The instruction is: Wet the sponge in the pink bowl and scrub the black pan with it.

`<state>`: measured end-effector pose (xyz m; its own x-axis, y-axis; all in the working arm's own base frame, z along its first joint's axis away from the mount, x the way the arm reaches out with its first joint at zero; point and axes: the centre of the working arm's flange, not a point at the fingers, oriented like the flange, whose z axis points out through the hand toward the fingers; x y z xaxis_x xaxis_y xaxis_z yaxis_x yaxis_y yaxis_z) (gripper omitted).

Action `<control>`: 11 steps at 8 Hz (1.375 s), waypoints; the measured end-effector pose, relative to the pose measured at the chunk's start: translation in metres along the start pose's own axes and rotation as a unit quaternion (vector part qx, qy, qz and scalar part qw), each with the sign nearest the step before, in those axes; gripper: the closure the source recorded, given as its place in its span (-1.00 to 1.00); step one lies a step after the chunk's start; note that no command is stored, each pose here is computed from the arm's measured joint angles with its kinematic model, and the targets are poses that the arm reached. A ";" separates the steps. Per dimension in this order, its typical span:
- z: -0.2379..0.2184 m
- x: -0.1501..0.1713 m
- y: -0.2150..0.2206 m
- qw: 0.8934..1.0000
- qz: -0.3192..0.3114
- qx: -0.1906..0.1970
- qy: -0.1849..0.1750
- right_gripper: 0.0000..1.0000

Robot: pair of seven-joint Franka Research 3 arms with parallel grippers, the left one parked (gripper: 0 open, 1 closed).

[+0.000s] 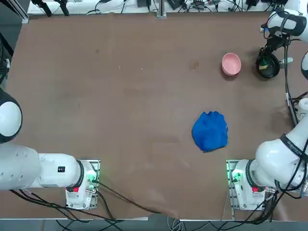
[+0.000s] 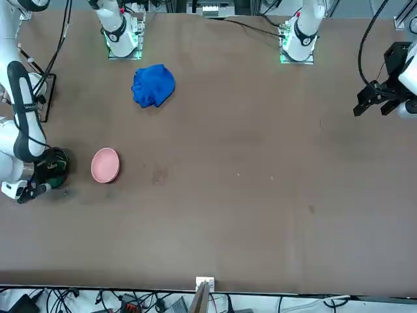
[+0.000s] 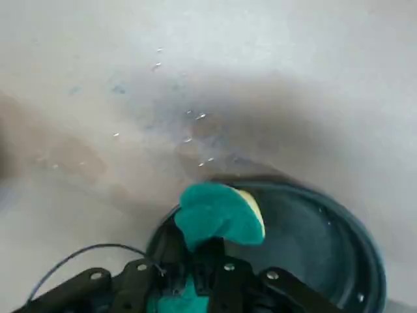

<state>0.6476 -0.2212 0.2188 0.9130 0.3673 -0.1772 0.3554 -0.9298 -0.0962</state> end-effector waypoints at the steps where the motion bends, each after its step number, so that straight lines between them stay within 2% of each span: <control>1: -0.014 -0.001 -0.005 1.000 -0.001 0.005 -0.004 0.84; 3: -0.059 0.002 -0.026 1.000 -0.013 0.007 0.001 0.84; 6: -0.116 0.039 -0.109 0.999 -0.024 0.015 0.025 0.84; 9: -0.124 0.078 -0.207 0.999 -0.008 0.041 0.030 0.84; 11: -0.107 0.108 -0.293 0.998 0.033 0.041 0.039 0.84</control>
<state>0.6634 0.0876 0.3330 0.9481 0.2990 -0.1087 0.2791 -0.9457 -0.1664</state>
